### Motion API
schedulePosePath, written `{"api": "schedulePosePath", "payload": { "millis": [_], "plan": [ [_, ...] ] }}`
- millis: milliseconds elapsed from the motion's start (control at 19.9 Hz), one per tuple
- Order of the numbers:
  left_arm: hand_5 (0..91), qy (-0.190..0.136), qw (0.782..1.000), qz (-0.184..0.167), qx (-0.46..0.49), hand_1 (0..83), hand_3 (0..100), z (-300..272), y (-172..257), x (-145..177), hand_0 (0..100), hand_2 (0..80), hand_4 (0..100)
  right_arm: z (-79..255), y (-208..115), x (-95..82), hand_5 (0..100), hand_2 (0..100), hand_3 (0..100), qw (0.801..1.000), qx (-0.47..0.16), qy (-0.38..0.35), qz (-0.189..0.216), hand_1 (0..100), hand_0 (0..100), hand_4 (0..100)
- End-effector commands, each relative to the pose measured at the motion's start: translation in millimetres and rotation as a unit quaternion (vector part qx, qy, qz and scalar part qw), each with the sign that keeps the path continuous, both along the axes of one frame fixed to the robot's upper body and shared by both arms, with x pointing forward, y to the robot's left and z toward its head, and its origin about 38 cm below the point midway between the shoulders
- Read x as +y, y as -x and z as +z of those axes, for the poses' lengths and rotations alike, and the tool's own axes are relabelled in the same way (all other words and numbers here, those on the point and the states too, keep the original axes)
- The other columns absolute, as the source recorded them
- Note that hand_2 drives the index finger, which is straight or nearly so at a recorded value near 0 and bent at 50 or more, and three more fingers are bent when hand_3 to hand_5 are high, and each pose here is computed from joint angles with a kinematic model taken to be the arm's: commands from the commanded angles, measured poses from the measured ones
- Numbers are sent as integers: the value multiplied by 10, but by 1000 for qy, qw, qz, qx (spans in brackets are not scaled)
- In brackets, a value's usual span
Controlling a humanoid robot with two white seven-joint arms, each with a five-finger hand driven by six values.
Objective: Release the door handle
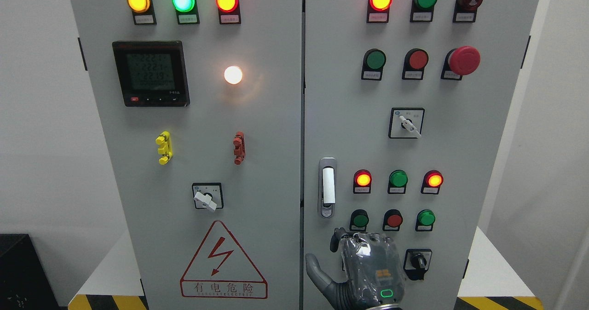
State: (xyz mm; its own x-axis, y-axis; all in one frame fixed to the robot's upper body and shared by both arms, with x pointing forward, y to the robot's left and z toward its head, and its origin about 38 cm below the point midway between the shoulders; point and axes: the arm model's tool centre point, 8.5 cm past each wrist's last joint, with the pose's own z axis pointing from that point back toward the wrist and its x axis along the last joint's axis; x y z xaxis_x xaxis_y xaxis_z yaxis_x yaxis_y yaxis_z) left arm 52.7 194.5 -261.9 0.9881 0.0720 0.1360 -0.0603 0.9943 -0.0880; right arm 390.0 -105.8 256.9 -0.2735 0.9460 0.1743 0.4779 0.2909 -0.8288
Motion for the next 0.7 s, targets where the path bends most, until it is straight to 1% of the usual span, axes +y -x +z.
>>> {"api": "schedulePosePath", "payload": {
  "millis": [0,100,150,251,652],
  "plan": [
    [0,0,1000,-10,-9,0,84,3,-59,-4,0,25,12,155,-61,-57,972,783,1000,1000,-18,-5,-8,313,91,1000],
    [0,0,1000,-10,-9,0,84,3,-59,-4,0,25,12,208,-104,-59,972,800,1000,1000,-22,-6,-11,326,0,1000],
    [0,-1,1000,-10,-8,0,84,2,-53,-2,0,25,12,218,-117,-67,973,819,1000,1000,-23,-6,-12,325,0,1000],
    [0,-1,1000,-10,-9,0,83,3,-59,-2,0,25,12,243,-142,-138,974,834,1000,999,-25,-10,-21,320,0,1000],
    [0,-1,1000,-10,-8,0,82,2,-53,-2,0,26,12,476,-281,-129,980,857,1000,999,-37,-6,-21,284,0,1000]
  ]
}}
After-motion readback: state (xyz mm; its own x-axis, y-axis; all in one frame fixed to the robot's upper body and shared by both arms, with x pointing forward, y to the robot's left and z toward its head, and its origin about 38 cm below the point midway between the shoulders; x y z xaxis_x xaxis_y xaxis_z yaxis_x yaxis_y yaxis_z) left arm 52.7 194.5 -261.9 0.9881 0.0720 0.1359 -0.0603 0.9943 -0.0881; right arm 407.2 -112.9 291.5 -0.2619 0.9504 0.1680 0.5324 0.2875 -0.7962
